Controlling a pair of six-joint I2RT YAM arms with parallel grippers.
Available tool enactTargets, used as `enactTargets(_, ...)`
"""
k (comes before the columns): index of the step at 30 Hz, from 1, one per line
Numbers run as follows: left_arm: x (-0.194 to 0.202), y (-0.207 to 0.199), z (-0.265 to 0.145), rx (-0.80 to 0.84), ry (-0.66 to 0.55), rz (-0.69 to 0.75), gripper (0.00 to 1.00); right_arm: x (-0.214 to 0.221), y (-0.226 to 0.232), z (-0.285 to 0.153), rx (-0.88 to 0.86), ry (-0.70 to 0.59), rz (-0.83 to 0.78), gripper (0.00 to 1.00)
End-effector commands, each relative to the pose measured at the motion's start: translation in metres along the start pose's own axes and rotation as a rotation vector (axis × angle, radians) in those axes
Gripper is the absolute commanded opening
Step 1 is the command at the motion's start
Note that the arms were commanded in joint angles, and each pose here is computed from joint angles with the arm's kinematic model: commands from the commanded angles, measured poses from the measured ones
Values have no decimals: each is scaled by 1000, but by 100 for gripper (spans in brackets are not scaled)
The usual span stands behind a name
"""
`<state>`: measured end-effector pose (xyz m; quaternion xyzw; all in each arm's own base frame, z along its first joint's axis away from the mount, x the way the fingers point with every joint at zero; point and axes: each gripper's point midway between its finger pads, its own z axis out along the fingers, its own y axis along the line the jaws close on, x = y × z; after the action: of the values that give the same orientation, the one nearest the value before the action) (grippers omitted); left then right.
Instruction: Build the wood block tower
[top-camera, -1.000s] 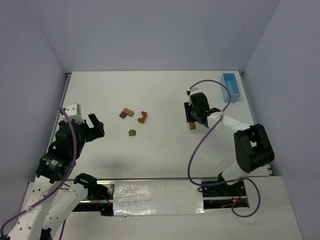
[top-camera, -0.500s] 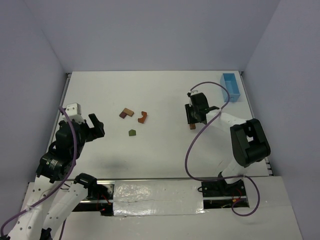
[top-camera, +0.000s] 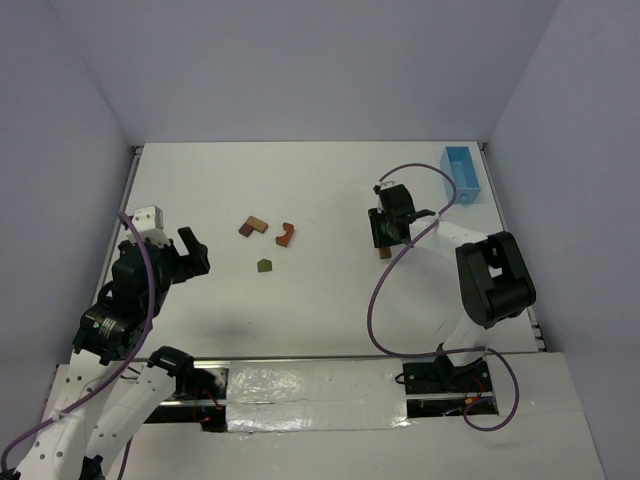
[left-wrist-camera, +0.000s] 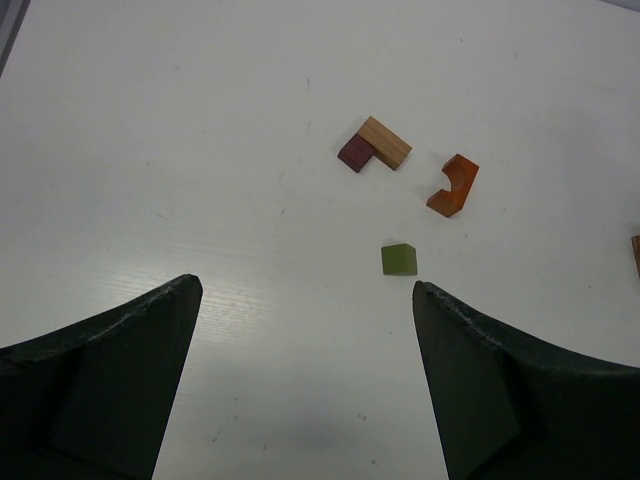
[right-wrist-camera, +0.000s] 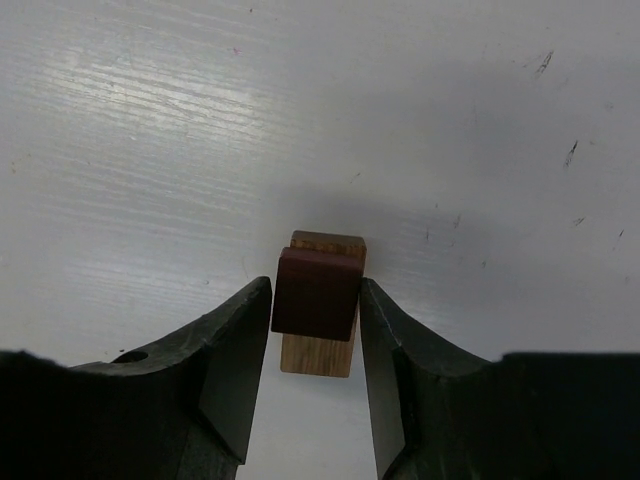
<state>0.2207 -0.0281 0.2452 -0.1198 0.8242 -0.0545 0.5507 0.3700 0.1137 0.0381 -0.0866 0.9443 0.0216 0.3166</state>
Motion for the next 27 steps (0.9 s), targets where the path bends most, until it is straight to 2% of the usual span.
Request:
enactTargets(1,-9,-5,1,23,-36,15,99,-16,-6,-1,25,-26,3,50)
enactTargets(6,-9,-5,1,25,-35,17,100,-14,-7,0,28,-20,3,58)
enactTargets(9,-8,-5,1,25,-32,17,99,-15,-7,-1,28,-25,5,57)
enactTargets(12,-8,-5,1,26,-34,18,100,-13,-7,-1,31,-22,7,50)
enactTargets(17,-8,-5,1,26,-35,17,100,-14,-8,-4,32,-31,9,45)
enactTargets(27,-8,-5,1,26,-35,17,100,-17,-7,-3,30,-36,16,45)
